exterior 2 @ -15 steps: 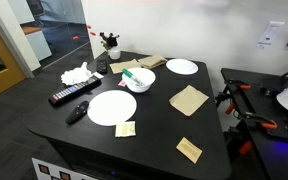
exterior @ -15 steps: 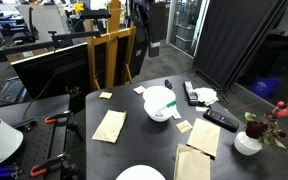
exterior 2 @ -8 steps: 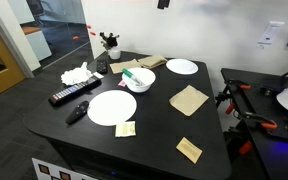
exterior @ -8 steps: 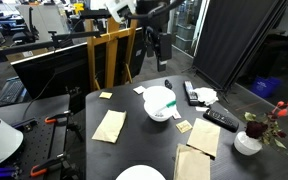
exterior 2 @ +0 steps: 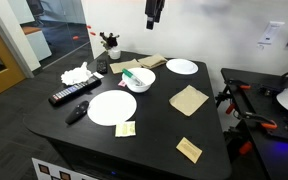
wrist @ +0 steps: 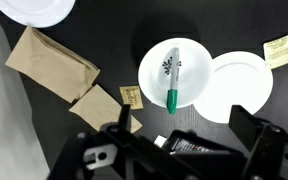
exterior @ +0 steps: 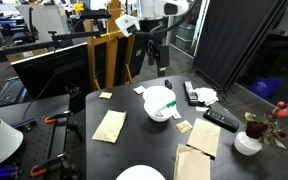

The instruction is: Take the pen out of the bowl and put it on the table

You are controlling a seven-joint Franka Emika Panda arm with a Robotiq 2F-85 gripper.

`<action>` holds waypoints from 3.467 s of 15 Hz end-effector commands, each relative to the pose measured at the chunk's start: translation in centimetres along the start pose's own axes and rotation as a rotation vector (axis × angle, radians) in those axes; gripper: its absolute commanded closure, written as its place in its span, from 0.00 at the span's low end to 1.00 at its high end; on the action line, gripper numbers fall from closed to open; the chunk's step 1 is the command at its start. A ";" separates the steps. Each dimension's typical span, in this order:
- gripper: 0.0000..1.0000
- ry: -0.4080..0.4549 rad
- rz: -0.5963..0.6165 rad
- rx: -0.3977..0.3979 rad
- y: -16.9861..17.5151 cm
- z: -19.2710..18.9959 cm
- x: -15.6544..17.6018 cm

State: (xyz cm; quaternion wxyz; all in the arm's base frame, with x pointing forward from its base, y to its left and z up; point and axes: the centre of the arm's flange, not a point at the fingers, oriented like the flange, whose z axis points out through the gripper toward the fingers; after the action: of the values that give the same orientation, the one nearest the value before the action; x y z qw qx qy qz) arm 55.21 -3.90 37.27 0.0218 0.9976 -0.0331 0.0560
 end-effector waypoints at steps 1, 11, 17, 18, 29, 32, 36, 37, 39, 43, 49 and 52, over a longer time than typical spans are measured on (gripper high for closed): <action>0.00 0.006 -0.012 -0.006 -2.2 1.7 1.2; 0.00 -0.039 -0.042 0.007 -4.6 7.4 0.7; 0.00 -0.021 -0.030 0.005 -4.9 10.9 0.9; 0.00 -0.027 -0.027 0.005 -4.9 11.5 0.9; 0.00 -0.041 0.030 -0.012 -3.7 16.3 3.7; 0.00 -0.047 0.049 -0.022 -3.5 17.2 4.5; 0.00 -0.060 0.078 -0.026 -3.2 18.4 5.4; 0.00 -0.065 0.079 -0.025 -3.2 18.7 5.5; 0.00 -0.075 0.083 -0.025 -3.3 19.3 5.7; 0.10 -0.087 0.090 -0.027 -3.2 20.1 5.9; 0.37 -0.106 0.095 -0.030 -3.0 20.9 6.0; 0.55 -0.118 0.093 -0.033 -3.1 21.3 6.0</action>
State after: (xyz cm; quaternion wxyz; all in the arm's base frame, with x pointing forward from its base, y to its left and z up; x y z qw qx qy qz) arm 62.90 -2.21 16.70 0.0298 0.9973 -0.0667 0.0092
